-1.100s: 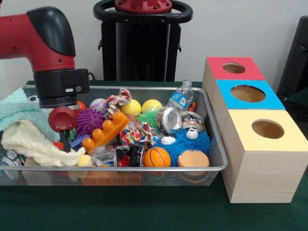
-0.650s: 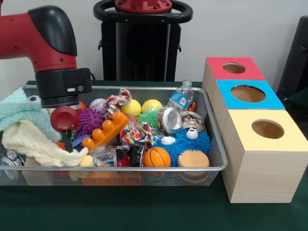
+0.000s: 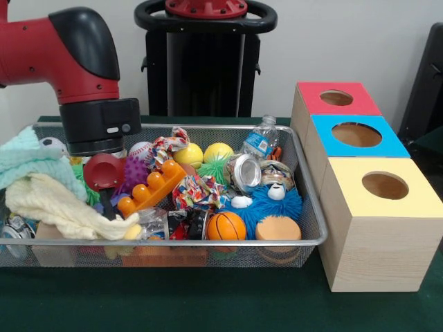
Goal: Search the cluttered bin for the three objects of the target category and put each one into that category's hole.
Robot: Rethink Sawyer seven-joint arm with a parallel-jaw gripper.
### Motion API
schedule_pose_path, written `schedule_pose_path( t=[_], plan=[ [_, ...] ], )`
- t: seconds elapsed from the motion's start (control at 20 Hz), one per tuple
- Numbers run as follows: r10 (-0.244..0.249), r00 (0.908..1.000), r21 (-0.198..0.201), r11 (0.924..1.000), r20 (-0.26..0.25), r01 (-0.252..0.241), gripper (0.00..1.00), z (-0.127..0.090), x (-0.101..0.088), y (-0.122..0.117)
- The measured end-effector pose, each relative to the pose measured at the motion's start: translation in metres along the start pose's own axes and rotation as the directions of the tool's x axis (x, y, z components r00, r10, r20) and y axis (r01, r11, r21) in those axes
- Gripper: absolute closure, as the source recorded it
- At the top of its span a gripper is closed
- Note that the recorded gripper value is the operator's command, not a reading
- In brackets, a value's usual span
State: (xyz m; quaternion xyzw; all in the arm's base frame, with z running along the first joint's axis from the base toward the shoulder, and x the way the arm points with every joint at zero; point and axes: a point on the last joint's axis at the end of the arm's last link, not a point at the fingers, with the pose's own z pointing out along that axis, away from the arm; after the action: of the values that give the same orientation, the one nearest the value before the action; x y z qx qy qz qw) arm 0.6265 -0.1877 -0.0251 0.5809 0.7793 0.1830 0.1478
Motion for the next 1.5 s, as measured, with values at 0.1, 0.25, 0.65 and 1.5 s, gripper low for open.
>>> schedule_pose_path(
  t=[0.1, 0.25, 0.65, 1.5],
  plan=[
    [-0.007, 1.0, 0.004, 1.0, 0.004, 0.007, 0.0, 0.0, 0.001, 0.001],
    [-0.02, 0.9997, 0.007, 0.9998, 0.013, 0.019, 1.0, 0.0, 0.001, 0.003],
    [-0.025, 0.9993, -0.001, 0.9997, 0.026, 0.025, 1.0, 0.002, -0.004, 0.01],
    [0.095, 0.9955, -0.031, 0.995, -0.009, -0.095, 1.0, -0.027, -0.038, -0.001]
  ],
)
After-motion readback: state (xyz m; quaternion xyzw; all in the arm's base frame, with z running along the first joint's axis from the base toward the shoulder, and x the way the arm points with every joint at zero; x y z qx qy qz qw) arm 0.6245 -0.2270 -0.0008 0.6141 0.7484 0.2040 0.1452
